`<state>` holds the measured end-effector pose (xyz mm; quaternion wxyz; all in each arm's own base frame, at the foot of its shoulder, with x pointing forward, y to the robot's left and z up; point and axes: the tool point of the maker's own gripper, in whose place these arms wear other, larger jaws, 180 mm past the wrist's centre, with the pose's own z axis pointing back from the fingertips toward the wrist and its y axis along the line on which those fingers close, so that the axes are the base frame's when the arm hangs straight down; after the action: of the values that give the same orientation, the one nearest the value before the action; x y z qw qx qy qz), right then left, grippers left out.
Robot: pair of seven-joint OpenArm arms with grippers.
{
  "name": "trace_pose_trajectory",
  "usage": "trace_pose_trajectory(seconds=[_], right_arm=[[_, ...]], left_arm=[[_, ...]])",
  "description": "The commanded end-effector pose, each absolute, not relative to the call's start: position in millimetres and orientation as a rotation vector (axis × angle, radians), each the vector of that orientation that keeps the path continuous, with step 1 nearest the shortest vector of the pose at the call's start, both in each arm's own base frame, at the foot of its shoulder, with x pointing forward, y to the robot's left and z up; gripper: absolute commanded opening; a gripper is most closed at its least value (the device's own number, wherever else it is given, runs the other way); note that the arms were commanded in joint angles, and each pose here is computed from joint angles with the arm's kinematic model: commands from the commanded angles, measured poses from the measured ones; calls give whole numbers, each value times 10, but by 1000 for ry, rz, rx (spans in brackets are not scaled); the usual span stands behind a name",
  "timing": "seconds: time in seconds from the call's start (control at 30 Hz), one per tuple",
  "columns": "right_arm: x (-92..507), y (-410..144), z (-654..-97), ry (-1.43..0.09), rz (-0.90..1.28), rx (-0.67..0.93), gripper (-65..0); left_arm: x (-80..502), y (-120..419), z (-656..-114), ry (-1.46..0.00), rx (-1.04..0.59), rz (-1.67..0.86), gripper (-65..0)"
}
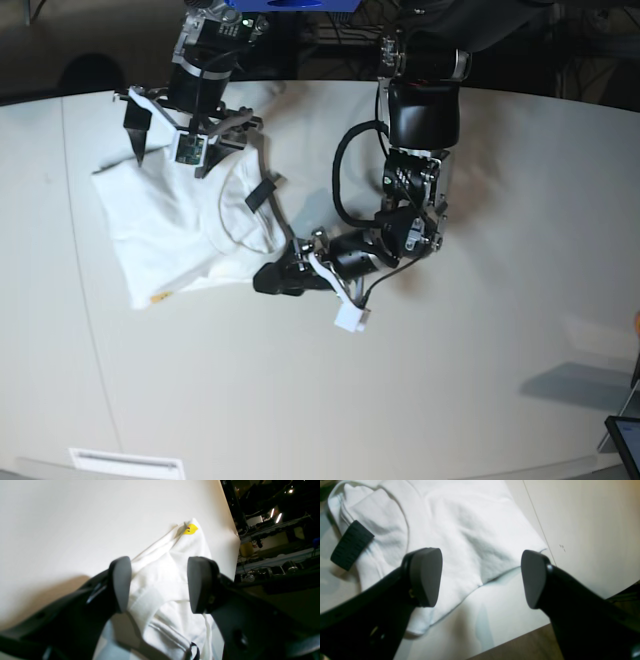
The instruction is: Fold the T-shirt properly
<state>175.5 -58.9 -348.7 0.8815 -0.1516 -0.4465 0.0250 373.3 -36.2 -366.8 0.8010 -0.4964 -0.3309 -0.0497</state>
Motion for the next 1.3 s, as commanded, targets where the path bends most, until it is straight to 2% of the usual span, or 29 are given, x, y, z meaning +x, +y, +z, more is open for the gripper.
trace_pose_trajectory(seconds=[0.0, 0.3, 0.47, 0.8, 1.03, 1.2, 1.23, 1.27], right_arm=[[1181, 2, -3635, -839, 348, -193, -190], [1181, 2, -3635, -839, 348, -193, -190], [1175, 2, -3637, -838, 348, -193, -190], [1168, 1, -3640, -835, 348, -193, -192], [1168, 1, -3640, -835, 348, -193, -192], [1168, 1, -3640, -835, 348, -193, -192], [1168, 1, -3640, -835, 348, -193, -192], [1168, 1, -3640, -835, 348, -193, -192]], left_arm=[[3855, -415, -3454, -766, -1101, -118, -307], [3836, -536, -3420, -761, -1126, -123, -301], [3761, -656, -3623, -686, -1153, -71, -301], [3833, -641, -3595, -723, -1159, -40, -301], [3784, -856, -3515, -708, -1175, -125, -301], [3818, -848, -3484, -717, -1177, -120, -312], [3819, -848, -3480, -719, -1178, -120, -324], [3819, -848, -3482, -719, -1176, -121, -363]])
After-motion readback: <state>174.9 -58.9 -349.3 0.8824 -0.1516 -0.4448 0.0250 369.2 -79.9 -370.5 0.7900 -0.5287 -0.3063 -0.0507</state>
